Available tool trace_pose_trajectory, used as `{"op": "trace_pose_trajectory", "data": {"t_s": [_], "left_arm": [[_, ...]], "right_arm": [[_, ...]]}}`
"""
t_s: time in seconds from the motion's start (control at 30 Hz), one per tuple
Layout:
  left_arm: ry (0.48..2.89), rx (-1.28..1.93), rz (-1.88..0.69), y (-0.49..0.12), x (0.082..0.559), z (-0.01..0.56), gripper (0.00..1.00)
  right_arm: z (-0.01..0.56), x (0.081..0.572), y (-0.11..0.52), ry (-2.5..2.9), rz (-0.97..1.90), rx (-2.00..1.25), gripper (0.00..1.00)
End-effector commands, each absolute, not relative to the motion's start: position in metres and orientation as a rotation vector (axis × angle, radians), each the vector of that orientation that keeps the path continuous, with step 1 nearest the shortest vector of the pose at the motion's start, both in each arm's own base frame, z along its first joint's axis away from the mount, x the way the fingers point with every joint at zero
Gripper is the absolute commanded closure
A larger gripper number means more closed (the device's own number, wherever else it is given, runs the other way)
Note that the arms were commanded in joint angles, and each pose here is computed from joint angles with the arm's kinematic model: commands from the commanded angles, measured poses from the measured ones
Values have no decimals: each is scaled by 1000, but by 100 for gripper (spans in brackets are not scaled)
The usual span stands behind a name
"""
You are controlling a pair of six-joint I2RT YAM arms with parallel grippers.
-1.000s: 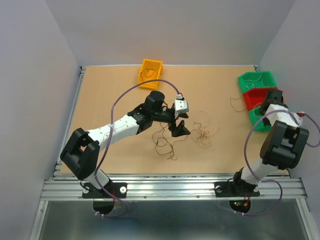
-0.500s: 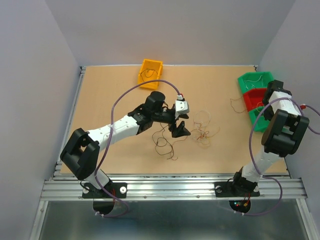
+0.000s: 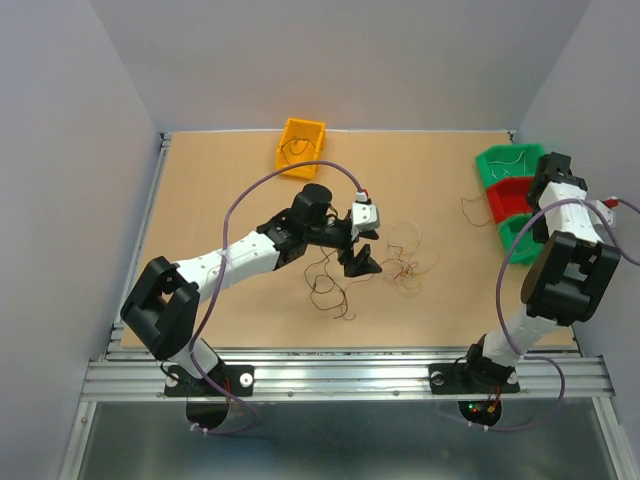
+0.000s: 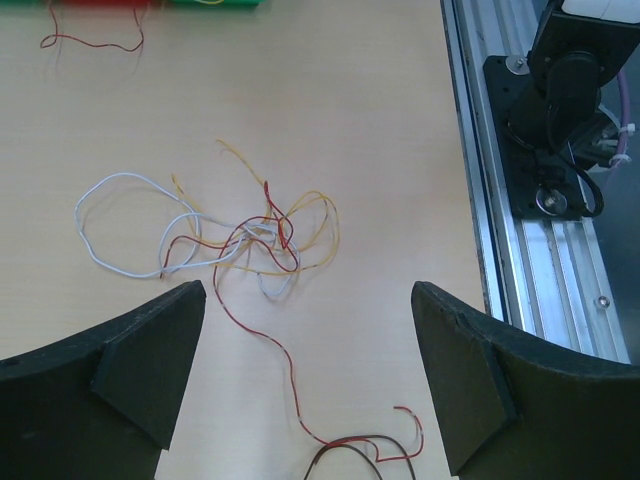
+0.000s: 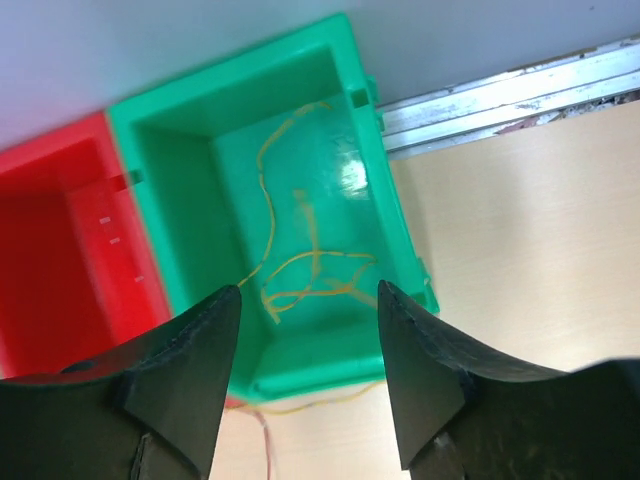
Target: Untangle the cables
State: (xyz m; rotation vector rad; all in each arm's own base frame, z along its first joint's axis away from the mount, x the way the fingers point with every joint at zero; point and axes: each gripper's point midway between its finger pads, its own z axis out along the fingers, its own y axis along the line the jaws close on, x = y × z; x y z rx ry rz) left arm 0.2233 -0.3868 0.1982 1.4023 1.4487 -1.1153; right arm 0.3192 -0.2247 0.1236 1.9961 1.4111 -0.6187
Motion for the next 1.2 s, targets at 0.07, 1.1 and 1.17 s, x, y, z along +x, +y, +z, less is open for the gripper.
{"op": "trace_pose_trajectory", "data": {"t_s": [0.07, 1.1, 1.17], "left_arm": [[1340, 1417, -1121, -390, 216, 226, 4], [1346, 1428, -1127, -394, 216, 223, 4], [1346, 1428, -1124, -394, 216, 223, 4]], "right_arm": [[192, 325, -226, 1296, -543, 1884, 37], [82, 330, -119, 1596, -632, 1566, 34], [75, 328, -121, 1602, -665, 1565, 34]]}}
